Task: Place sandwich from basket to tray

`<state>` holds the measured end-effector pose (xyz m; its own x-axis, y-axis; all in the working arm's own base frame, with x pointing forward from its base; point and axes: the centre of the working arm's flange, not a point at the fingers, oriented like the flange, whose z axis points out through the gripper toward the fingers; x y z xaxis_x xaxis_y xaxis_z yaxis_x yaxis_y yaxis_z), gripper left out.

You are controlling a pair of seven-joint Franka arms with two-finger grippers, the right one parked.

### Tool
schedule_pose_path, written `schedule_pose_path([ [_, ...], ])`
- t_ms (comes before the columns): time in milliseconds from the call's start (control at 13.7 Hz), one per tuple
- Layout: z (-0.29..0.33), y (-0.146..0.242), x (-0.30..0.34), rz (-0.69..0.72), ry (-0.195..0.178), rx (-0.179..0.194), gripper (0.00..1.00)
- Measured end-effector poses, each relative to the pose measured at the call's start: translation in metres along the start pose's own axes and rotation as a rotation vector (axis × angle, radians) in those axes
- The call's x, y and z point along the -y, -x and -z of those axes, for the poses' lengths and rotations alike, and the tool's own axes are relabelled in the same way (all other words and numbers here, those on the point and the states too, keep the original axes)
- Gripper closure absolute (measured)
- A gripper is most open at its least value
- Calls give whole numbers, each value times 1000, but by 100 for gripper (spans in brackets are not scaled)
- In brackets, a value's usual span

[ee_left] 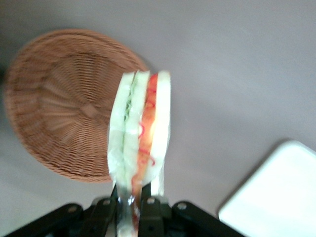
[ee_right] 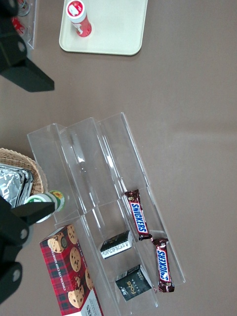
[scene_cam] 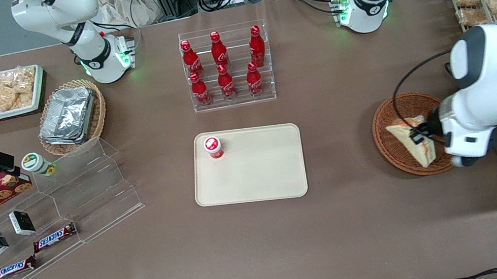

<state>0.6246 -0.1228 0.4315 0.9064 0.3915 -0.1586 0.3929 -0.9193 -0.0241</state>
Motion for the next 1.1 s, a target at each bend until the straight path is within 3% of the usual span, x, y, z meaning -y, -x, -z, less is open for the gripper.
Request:
schedule_pose_path([
  [146,-18,37,-60,-99,-15,20,84],
  [439,-111,108,-177,-230,-56,79,84],
  [732,-201,144,-239,-273,-142,79,84],
  [1098,-217,151,-254,-291,-129,79,81],
])
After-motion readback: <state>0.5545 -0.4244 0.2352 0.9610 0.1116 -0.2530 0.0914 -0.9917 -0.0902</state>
